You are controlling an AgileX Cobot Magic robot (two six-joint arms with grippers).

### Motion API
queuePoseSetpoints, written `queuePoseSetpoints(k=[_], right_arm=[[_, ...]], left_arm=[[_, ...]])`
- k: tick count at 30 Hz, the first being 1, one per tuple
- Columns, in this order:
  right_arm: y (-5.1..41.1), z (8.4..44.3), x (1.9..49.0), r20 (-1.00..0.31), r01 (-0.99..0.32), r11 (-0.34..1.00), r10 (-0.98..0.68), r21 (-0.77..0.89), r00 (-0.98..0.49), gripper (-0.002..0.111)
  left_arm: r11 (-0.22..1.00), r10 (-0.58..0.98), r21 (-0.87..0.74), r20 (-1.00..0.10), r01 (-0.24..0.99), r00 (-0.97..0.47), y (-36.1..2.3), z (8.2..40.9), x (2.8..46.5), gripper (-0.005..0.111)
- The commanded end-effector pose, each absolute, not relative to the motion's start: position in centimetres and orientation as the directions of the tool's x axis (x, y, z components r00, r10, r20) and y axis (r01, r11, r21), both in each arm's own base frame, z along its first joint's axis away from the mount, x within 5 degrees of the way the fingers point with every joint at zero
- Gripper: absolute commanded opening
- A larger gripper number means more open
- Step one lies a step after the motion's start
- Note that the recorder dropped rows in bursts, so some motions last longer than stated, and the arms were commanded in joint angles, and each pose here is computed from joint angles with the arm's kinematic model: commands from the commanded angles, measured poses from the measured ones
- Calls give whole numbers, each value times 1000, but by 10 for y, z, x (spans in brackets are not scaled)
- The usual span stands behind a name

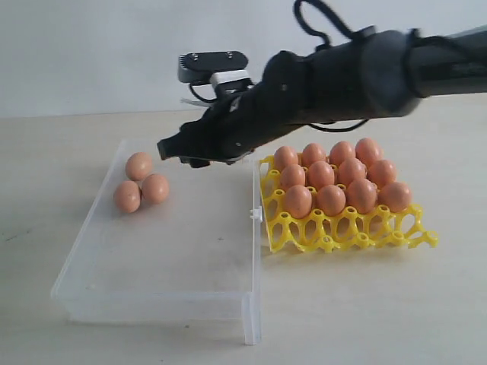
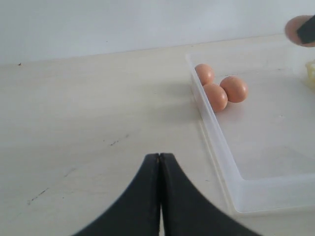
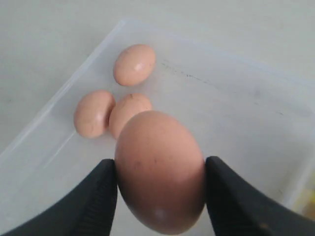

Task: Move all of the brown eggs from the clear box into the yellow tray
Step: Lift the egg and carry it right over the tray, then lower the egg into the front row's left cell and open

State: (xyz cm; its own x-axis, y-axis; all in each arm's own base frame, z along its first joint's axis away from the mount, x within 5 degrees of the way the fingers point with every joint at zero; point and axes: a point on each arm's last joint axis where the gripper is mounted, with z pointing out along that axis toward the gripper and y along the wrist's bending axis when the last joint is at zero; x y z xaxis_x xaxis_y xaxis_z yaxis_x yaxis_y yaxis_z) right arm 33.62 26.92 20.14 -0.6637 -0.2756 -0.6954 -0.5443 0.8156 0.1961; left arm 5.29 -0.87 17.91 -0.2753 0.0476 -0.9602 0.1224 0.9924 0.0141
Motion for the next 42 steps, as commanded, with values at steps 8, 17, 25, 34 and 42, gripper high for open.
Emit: queuePoseSetpoints(k=[8,17,25,34,42], right_arm=[[165,245,267,-506,-494,843,-338,211,-793,0],[141,247,279,-303,-473,858,-405,201,-863,0],[154,223,306,-175,-481,851,-451,210,-875,0],[164,204,335,-138,-498,849,-480,177,-867,0],[166,182,341,-75,-488,852,-483,187,-872,0]], left_arm=[[993,43,13,-965,119,-257,-8,182,53,0],[993,43,13,-965,119,-257,-8,182,53,0],[993,43,13,-965,119,-257,-8,182,53,0],[993,43,13,-965,119,-257,-8,182,53,0],[993,43,13,-965,119,-257,-8,182,53,0]])
